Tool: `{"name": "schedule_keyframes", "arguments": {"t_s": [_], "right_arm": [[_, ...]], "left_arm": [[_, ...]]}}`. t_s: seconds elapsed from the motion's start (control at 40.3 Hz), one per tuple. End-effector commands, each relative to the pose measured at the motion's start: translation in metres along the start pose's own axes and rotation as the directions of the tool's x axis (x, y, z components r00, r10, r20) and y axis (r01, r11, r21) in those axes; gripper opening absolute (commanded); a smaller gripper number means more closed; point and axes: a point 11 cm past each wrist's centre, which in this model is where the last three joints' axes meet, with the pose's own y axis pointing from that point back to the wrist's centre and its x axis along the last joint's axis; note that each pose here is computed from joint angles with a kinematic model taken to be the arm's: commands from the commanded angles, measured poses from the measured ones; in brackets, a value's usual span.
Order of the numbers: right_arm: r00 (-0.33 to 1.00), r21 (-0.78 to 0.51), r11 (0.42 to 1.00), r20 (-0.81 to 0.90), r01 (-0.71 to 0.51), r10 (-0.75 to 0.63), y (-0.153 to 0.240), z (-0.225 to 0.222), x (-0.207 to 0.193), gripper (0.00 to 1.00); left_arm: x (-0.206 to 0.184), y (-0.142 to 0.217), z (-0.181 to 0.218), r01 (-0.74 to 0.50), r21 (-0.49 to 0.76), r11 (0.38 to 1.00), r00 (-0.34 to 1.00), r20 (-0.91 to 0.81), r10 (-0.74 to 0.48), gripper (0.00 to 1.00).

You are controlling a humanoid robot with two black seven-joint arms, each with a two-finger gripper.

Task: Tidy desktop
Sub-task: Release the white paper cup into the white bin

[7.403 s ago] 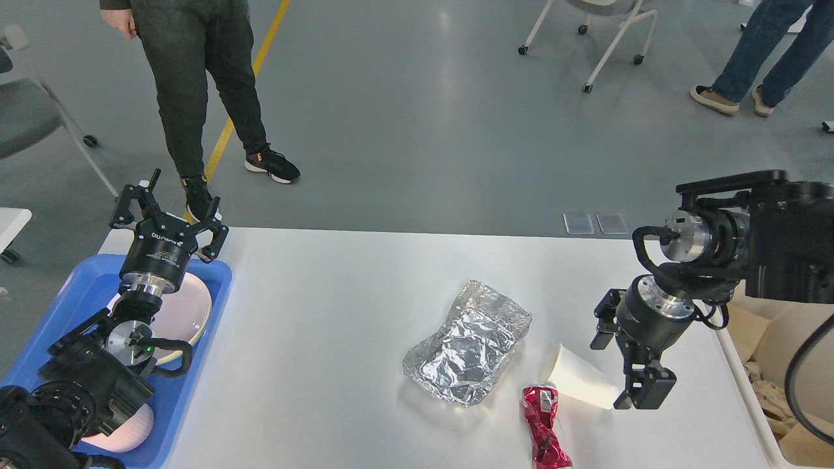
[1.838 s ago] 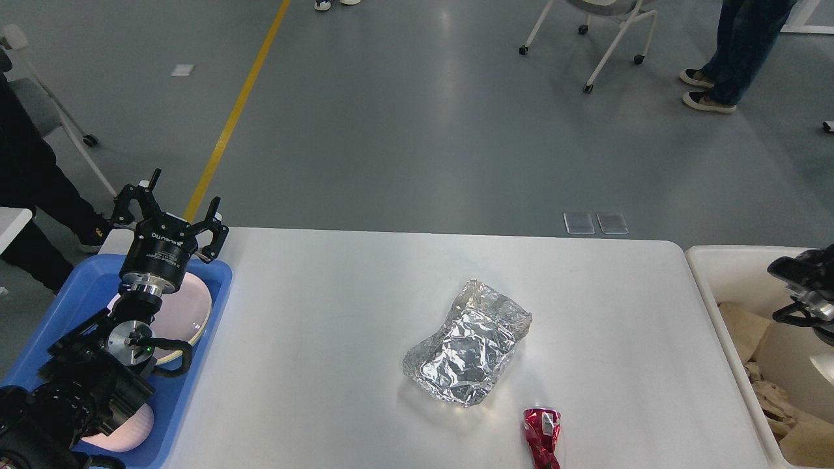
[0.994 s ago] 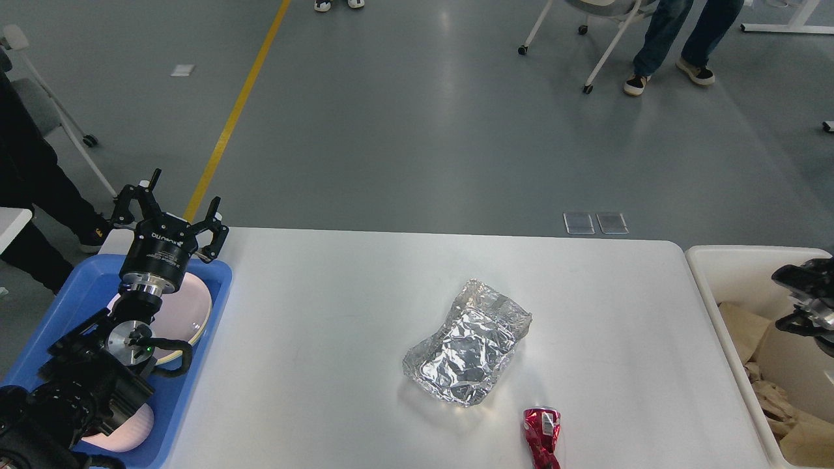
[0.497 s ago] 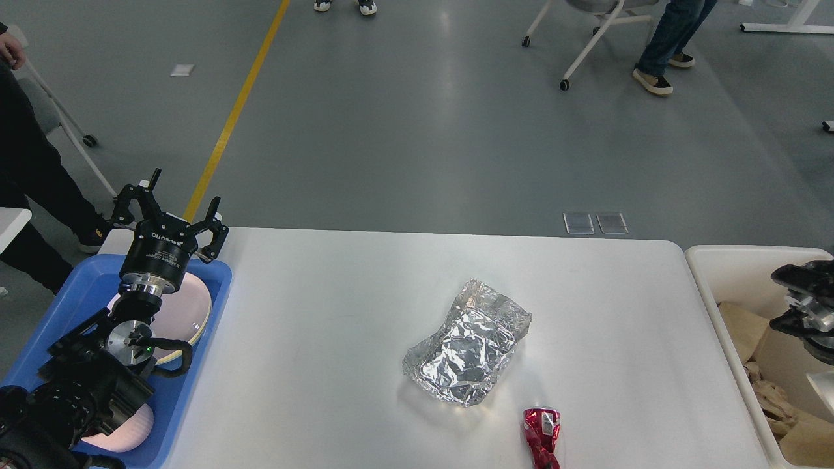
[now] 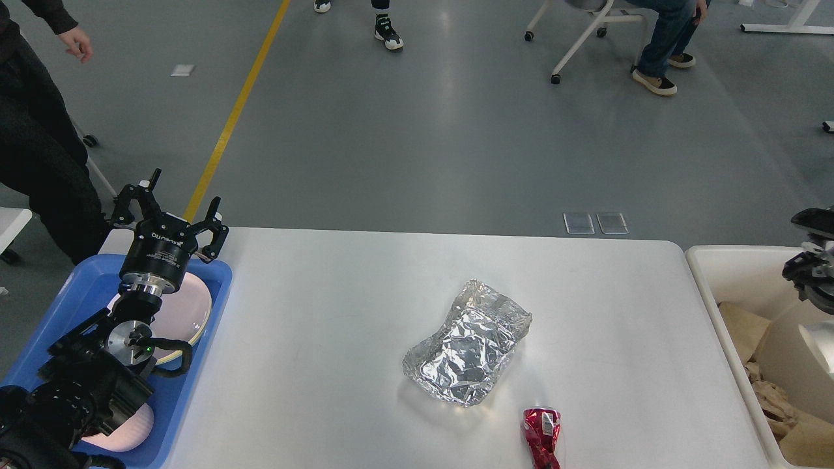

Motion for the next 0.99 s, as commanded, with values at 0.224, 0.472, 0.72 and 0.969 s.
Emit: {"name": "schedule_keyframes", "arguments": {"t_s": [0.224, 0.472, 0.72, 0.969], "right_arm": [[0.998, -0.001, 0.999, -0.050, -0.040, 0.040, 0.009, -0.002, 0.011, 1.00], [0.978, 0.002, 0.990, -0.155, -0.144, 0.142, 0.011, -0.003, 0.022, 1.00], [0.979, 0.005, 0.990, -0.146, -0.141, 0.140, 0.012, -0.003, 0.024, 1.00], [0.980, 0.003, 0.990, -0.143, -0.142, 0.141, 0.012, -0.002, 0.025, 1.00]], "left_arm": [[0.000, 0.000, 0.000, 0.000, -0.001, 1.000, 1.000, 0.000, 0.000, 0.96], [0.000, 0.000, 0.000, 0.000, 0.000, 1.000, 1.000, 0.000, 0.000, 0.96], [0.000, 0.000, 0.000, 0.000, 0.000, 1.000, 1.000, 0.000, 0.000, 0.96], [0.000, 0.000, 0.000, 0.000, 0.000, 1.000, 1.000, 0.000, 0.000, 0.96]]}}
